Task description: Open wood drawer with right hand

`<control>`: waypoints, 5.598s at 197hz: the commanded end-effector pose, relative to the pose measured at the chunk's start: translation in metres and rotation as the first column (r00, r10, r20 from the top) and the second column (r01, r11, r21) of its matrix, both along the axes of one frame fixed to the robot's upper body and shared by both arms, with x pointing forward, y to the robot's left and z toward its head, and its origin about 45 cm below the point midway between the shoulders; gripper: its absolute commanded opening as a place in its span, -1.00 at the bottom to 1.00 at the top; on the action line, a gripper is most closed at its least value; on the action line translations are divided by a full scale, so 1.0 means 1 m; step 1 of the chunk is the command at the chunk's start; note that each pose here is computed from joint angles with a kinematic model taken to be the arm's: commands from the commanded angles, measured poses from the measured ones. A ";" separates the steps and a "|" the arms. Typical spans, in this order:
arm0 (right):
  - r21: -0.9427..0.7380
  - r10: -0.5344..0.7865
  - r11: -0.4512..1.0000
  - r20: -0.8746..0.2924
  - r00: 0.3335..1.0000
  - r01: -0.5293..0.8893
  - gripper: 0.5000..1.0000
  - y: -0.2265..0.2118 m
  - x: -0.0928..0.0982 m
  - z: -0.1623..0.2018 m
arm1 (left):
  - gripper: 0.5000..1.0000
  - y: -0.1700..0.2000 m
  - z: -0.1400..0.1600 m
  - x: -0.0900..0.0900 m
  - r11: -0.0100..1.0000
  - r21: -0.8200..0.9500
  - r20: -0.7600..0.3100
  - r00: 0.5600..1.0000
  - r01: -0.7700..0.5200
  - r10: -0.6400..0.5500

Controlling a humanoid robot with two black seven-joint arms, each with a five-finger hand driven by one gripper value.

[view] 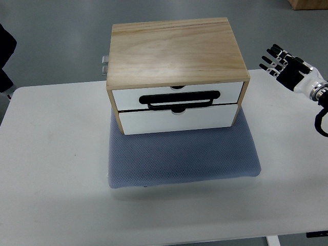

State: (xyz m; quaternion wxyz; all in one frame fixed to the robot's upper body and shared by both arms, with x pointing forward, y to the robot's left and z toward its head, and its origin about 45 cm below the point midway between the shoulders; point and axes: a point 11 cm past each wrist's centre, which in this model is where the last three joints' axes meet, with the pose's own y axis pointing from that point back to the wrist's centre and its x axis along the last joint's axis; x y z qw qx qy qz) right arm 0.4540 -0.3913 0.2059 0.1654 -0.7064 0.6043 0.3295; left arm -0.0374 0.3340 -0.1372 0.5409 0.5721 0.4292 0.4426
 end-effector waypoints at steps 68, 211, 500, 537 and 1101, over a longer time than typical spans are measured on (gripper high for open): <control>-0.012 0.014 1.000 -0.026 1.000 -0.015 0.82 0.000 -0.007 -0.012 | 1.00 -0.001 0.000 -0.001 1.000 -0.002 -0.002 1.000 -0.001 0.001; -0.157 0.025 0.987 -0.044 0.999 -0.032 0.82 -0.017 -0.008 -0.005 | 1.00 0.000 0.000 0.002 1.000 0.001 0.003 1.000 0.002 -0.002; -0.843 0.625 0.513 0.235 0.745 -0.164 0.81 -0.002 -0.052 0.192 | 1.00 0.000 0.000 0.003 1.000 0.001 0.004 1.000 0.002 -0.002; -0.881 0.770 0.412 0.200 0.606 -0.233 0.81 0.046 -0.071 0.202 | 1.00 0.000 0.000 0.002 1.000 0.001 0.003 1.000 0.002 -0.002; -0.927 0.948 -0.031 -0.145 0.282 -0.374 0.81 0.186 -0.085 0.078 | 1.00 0.000 0.000 0.003 1.000 0.001 0.004 1.000 0.002 -0.002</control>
